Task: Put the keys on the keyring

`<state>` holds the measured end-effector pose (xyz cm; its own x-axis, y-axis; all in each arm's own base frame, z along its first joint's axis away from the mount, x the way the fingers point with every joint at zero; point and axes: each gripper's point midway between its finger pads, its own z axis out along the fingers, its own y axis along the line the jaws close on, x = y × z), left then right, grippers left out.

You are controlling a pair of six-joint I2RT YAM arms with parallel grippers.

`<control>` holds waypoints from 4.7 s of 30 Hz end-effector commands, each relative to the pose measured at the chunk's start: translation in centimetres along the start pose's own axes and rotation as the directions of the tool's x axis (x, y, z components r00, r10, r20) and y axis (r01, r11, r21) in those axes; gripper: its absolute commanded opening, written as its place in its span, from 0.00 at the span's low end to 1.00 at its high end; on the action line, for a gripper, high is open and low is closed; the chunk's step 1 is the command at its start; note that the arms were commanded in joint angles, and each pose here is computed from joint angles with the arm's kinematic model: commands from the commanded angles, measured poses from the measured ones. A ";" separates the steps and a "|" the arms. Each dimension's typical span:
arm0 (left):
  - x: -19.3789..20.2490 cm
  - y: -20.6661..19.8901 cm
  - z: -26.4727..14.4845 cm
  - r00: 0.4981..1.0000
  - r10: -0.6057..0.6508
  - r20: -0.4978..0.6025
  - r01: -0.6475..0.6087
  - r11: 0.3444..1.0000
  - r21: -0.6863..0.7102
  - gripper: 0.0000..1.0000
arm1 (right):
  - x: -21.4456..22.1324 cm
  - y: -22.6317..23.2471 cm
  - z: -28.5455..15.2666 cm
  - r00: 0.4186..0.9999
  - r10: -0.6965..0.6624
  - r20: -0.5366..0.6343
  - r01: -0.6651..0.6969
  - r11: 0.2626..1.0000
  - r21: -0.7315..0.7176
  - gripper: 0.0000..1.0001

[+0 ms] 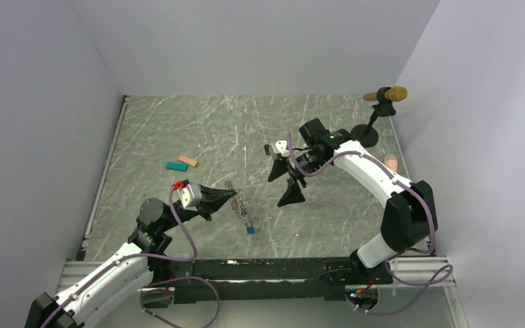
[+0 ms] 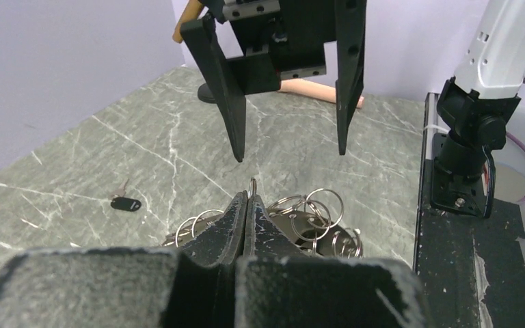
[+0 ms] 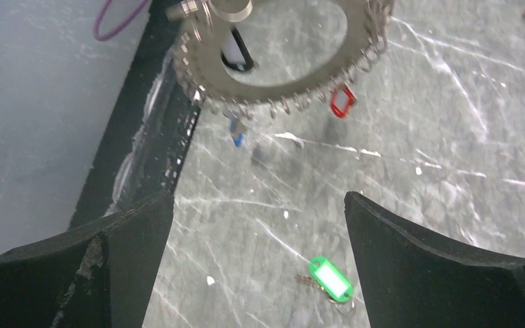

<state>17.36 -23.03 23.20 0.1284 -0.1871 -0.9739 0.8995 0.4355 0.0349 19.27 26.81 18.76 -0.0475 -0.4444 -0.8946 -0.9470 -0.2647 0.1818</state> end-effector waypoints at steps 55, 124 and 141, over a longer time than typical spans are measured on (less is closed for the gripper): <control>-4.8 -0.5 -0.2 0.932 0.348 -0.106 -0.310 0.913 0.265 0.00 | 17.7 -8.4 -1.0 0.655 0.754 -0.048 -0.709 0.635 0.307 0.58; -4.7 -0.4 -0.3 0.928 0.355 -0.115 -0.317 0.912 0.261 0.00 | 18.5 -7.8 -1.9 0.646 0.752 -0.127 -0.695 0.649 0.308 0.00; -9.3 -1.4 1.4 0.951 0.309 0.030 -0.304 0.908 0.289 0.00 | -1.8 -4.2 -7.5 0.993 -0.047 -0.113 0.064 0.986 0.154 0.00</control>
<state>16.34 -22.59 26.26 0.2929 0.0572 -0.9544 0.9286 0.2208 0.2982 27.73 21.22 16.21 -0.2272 -0.5909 -0.7741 -0.9632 0.0194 0.2679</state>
